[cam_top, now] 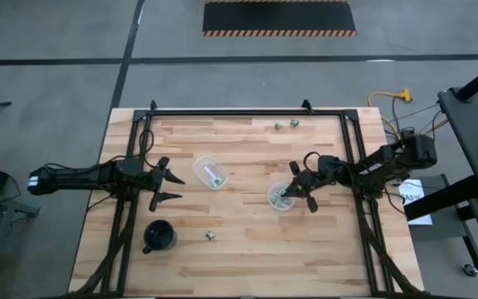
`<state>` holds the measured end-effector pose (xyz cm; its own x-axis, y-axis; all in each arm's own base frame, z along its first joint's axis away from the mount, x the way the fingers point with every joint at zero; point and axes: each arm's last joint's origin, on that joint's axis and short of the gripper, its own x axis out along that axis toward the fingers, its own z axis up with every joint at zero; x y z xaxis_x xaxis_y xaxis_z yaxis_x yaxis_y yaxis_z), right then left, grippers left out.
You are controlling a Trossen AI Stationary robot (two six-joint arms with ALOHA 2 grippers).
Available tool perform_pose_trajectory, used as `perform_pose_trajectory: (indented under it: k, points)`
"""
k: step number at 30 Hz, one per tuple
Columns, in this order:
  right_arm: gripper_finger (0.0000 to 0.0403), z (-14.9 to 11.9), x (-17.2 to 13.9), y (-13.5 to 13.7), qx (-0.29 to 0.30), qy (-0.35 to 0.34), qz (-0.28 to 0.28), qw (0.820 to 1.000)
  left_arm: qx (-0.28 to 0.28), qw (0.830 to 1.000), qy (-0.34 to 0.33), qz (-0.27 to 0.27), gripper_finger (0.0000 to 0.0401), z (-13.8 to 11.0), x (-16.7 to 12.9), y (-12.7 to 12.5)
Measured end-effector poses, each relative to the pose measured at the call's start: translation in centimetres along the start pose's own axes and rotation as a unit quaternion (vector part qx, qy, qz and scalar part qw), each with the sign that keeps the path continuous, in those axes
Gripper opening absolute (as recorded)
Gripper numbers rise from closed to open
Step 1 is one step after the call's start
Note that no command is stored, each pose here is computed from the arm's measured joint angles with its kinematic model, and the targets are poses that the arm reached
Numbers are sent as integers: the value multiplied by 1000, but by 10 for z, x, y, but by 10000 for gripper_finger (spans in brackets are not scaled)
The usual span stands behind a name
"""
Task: Pick and place Stevia / Truvia into bins
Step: Put the right white stevia packet into the right transparent container, then put the top green stevia packet into the left transparent container
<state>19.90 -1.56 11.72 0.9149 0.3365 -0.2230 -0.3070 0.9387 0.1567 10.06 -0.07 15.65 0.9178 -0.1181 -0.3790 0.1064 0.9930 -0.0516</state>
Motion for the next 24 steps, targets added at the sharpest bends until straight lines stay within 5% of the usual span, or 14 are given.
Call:
perform_pose_trajectory:
  k: [13,24]
  points:
    - [15,1,6,-3,22,8,6,1000,0,1000,0,0,209,0,0,0]
    - [105,1,6,-3,36,7,6,999,0,1000,0,0,209,0,0,0]
